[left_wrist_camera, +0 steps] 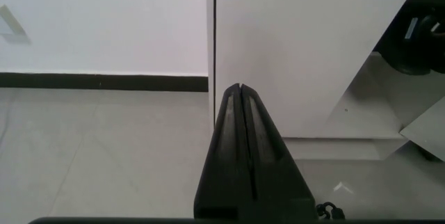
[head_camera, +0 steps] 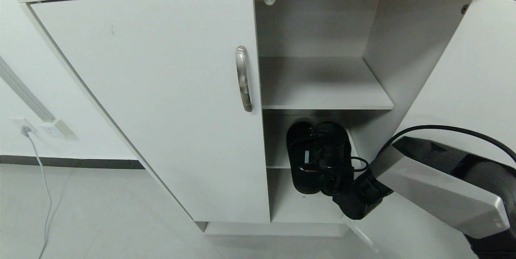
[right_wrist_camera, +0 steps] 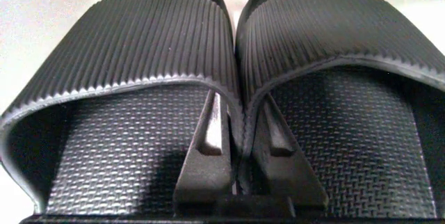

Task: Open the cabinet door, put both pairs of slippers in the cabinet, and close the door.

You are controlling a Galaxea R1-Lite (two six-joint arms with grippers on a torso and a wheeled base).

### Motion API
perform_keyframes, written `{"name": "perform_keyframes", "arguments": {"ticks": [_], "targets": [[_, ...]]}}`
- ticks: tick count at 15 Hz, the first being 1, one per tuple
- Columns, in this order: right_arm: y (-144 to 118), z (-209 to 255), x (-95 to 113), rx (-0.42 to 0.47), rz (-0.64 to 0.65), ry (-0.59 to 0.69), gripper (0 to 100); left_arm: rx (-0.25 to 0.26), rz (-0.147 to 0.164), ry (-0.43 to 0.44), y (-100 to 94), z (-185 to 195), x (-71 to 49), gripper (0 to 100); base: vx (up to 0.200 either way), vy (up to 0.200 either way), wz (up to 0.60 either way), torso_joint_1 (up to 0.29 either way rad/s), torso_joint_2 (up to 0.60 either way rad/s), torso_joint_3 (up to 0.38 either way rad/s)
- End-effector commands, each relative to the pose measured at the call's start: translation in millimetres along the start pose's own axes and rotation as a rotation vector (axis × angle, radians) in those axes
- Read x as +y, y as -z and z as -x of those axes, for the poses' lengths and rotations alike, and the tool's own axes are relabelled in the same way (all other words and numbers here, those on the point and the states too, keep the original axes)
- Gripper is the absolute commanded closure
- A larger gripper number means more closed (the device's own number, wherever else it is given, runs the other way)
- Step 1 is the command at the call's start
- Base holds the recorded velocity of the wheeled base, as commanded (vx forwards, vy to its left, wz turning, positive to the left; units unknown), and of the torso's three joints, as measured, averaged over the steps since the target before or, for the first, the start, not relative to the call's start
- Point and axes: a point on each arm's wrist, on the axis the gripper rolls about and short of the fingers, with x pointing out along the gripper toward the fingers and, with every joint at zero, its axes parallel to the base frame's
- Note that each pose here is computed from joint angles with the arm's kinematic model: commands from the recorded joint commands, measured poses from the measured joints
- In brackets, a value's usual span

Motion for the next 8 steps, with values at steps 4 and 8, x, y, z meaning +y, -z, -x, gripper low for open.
{"name": "perform_keyframes", "arguments": {"ticks": [4, 8], "targets": [[-11, -21, 11, -0.015, -0.012, 0.009, 100, 0.001, 0.001, -0.001, 0.0, 0, 0.0, 100, 0.0, 0.0, 0.0, 0.0, 0.0, 0.0], [-6, -37, 21, -0.009, -0.008, 0.02, 100, 0.001, 0.001, -0.004, 0.0, 0, 0.1, 100, 0.0, 0.0, 0.0, 0.0, 0.0, 0.0]]}}
